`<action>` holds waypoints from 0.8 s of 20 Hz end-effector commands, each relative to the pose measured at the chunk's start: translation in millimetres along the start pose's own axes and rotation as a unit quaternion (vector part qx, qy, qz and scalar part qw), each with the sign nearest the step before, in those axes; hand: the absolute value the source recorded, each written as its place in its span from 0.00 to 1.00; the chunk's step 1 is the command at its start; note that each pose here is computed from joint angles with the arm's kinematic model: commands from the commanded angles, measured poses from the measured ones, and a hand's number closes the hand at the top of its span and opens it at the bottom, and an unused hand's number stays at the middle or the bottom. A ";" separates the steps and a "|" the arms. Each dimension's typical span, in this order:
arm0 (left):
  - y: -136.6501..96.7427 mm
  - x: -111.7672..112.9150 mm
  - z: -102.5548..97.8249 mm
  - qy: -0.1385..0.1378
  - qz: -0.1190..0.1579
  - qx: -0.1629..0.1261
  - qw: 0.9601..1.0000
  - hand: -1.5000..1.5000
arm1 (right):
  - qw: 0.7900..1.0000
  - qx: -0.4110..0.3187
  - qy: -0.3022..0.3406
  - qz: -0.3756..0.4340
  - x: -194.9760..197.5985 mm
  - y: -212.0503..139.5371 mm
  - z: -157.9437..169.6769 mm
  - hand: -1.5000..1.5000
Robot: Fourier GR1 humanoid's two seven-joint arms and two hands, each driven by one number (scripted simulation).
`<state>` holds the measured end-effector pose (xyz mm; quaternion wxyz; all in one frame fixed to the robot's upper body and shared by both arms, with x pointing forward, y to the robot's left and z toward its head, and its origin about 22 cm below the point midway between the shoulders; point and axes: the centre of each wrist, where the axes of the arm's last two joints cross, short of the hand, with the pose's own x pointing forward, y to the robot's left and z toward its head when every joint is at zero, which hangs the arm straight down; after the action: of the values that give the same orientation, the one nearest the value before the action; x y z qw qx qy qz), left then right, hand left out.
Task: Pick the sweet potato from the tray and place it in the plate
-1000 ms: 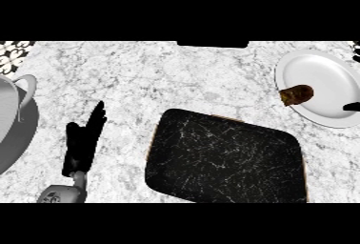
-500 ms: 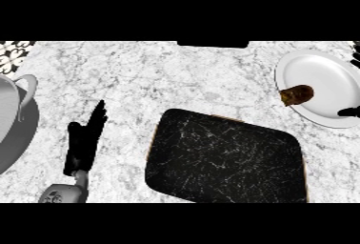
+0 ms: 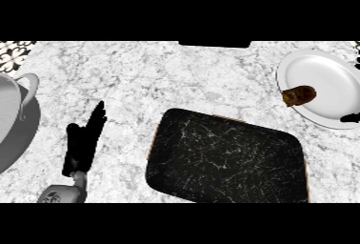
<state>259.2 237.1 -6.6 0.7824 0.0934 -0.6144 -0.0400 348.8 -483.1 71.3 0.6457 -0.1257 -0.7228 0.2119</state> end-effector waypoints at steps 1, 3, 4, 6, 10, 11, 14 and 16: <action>-10.4 8.1 0.7 -0.002 0.002 -0.007 1.000 0.50 | 0.999 0.020 -0.020 -0.018 -2.3 -1.6 3.6 0.00; -6.5 10.6 -6.0 0.000 0.001 -0.001 1.000 0.50 | 1.000 0.013 -0.018 -0.015 0.2 -16.2 12.1 0.00; -8.0 4.2 3.4 0.004 0.002 -0.011 1.000 0.50 | 1.000 0.003 -0.014 -0.009 -8.6 -14.5 21.6 0.00; -7.4 -1.3 3.6 0.001 0.003 -0.002 1.000 0.50 | 1.000 -0.003 -0.009 -0.013 -3.6 -20.8 20.3 0.00; -2.5 2.0 -0.7 -0.002 0.001 0.000 1.000 0.50 | 1.000 -0.007 -0.005 -0.002 -7.3 -23.8 27.8 0.00; -6.5 5.0 -5.1 -0.004 0.001 -0.003 1.000 0.50 | 1.000 -0.019 -0.005 0.008 -0.1 -30.1 24.2 0.00; 4.4 4.3 -2.7 -0.002 0.006 -0.003 1.000 0.50 | 1.000 -0.026 -0.002 0.000 -14.7 -20.3 34.5 0.00; 7.5 2.3 -4.1 -0.003 0.000 0.008 1.000 0.50 | 0.999 -0.041 -0.008 -0.001 -7.6 -38.2 41.7 0.00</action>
<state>262.2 236.2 -2.6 0.7814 0.0908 -0.6162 -0.0378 321.7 -514.8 75.1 0.6482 -0.1728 -0.7159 0.1936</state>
